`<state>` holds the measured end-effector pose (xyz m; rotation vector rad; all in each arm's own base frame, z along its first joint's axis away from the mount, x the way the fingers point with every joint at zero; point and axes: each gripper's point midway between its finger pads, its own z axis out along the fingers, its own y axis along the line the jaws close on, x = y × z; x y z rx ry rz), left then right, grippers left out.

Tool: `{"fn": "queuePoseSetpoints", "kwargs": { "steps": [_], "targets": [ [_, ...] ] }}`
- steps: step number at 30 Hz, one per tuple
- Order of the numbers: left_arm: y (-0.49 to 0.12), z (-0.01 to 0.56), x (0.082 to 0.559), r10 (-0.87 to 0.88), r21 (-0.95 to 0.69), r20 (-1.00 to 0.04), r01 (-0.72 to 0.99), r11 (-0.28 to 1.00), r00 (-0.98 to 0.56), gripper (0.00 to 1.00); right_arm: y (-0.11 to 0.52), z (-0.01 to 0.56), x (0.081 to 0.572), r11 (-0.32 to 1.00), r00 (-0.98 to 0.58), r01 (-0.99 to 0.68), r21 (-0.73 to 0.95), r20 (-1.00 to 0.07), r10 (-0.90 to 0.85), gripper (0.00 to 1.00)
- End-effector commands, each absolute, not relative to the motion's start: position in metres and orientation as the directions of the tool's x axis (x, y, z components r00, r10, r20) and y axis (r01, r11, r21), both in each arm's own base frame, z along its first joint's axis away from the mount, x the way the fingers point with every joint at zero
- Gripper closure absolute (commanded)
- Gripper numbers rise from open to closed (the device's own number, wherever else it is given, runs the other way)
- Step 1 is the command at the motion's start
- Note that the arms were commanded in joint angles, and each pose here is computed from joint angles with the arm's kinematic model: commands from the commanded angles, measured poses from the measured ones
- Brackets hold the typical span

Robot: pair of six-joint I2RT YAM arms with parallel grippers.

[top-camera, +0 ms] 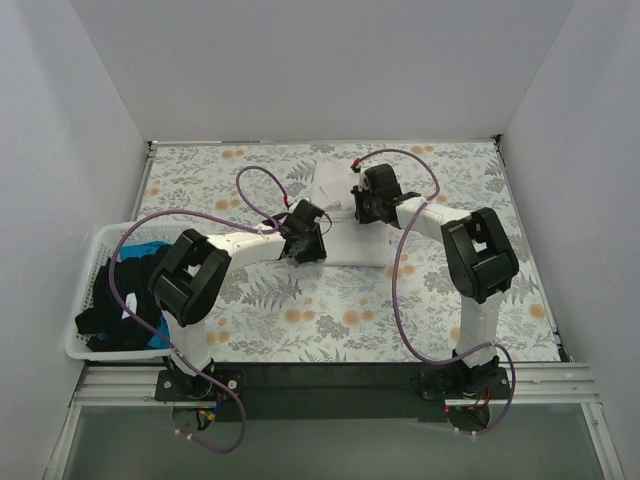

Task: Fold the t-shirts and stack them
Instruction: Fold the tshirt

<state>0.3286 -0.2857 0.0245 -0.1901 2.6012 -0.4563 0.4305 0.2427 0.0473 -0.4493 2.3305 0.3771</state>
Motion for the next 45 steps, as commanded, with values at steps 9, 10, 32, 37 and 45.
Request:
{"fn": "queuePoseSetpoints", "kwargs": {
  "steps": [9, 10, 32, 37, 45],
  "targets": [
    [-0.260, 0.025, 0.246, -0.172, -0.347, -0.258, -0.075, 0.935, -0.951, 0.68, 0.262, 0.128, 0.524, 0.873, -0.497, -0.478, 0.094, -0.849, -0.181, 0.82],
    [-0.260, 0.032, 0.247, -0.179, -0.356, -0.268, -0.076, 0.931, -0.947, 0.66, 0.263, 0.138, 0.520, 0.867, -0.490, -0.487, 0.109, -0.856, -0.167, 0.81],
    [-0.266, 0.078, 0.430, -0.396, -0.555, -0.469, -0.085, 0.827, -0.789, 0.62, 0.233, 0.087, 0.415, 0.617, -0.781, -0.419, 0.666, -0.611, 0.130, 0.68],
    [-0.245, 0.033, 0.428, -0.430, -0.504, -0.421, -0.188, 0.843, -0.799, 0.66, 0.208, 0.034, 0.419, 0.650, -0.834, -0.307, 0.696, -0.526, 0.169, 0.69],
    [-0.238, 0.047, 0.417, -0.434, -0.531, -0.399, -0.182, 0.827, -0.808, 0.53, 0.198, 0.063, 0.426, 0.616, -0.809, -0.338, 0.712, -0.554, 0.196, 0.68]
  ]
}}
